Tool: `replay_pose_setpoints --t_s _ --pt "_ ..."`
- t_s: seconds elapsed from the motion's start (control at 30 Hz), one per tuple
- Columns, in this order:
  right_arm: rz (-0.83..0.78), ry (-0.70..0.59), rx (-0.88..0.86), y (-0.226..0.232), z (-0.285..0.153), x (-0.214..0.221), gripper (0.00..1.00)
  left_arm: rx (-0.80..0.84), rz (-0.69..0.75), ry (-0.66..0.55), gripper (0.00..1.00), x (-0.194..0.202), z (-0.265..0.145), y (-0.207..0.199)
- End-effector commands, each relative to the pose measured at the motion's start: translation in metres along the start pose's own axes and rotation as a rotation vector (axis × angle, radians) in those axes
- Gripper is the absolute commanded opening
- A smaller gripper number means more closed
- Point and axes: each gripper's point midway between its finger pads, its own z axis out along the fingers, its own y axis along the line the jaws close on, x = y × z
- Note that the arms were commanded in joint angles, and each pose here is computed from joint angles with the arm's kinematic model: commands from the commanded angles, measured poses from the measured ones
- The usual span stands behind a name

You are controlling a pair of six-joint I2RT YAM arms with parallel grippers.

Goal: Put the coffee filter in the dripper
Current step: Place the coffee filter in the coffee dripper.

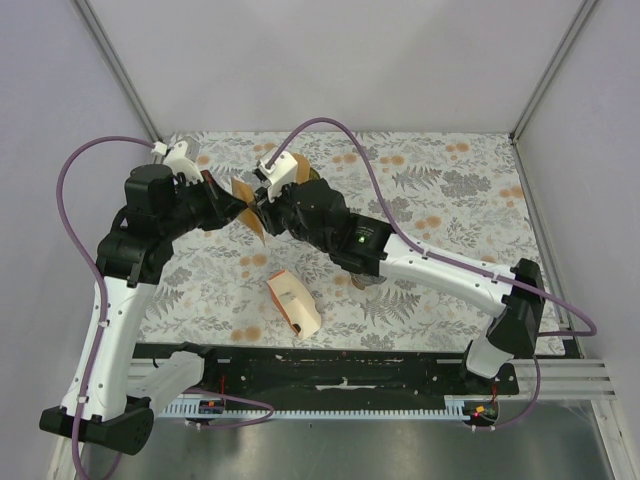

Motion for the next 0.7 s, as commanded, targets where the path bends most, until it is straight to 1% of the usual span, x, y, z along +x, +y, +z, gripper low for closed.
replay_pose_setpoints --t_s 0.0,0.07,0.17,0.3,0.5,0.57,0.67 --pt "0.005 -0.022 0.003 0.003 0.007 -0.013 0.35 0.030 0.002 -0.036 0.02 -0.010 -0.004 -0.008" --pt "0.007 -0.015 0.010 0.002 0.011 -0.010 0.40 0.033 0.003 -0.032 0.02 -0.009 -0.004 -0.008" --pt "0.003 -0.009 0.032 -0.001 0.014 -0.008 0.45 0.029 0.011 -0.038 0.02 -0.011 -0.004 -0.008" --pt "-0.006 0.005 0.059 -0.006 0.018 -0.004 0.50 0.023 0.019 -0.046 0.02 -0.012 -0.004 -0.006" --pt "0.010 0.012 0.052 -0.001 0.025 -0.003 0.56 0.007 0.027 -0.046 0.02 -0.011 -0.001 -0.002" --pt "0.011 0.010 0.061 -0.002 0.026 -0.003 0.56 0.006 0.029 -0.048 0.02 -0.012 -0.001 -0.002" --pt "-0.001 0.013 0.128 -0.014 0.027 -0.001 0.42 0.000 0.034 -0.054 0.02 -0.013 -0.002 -0.001"
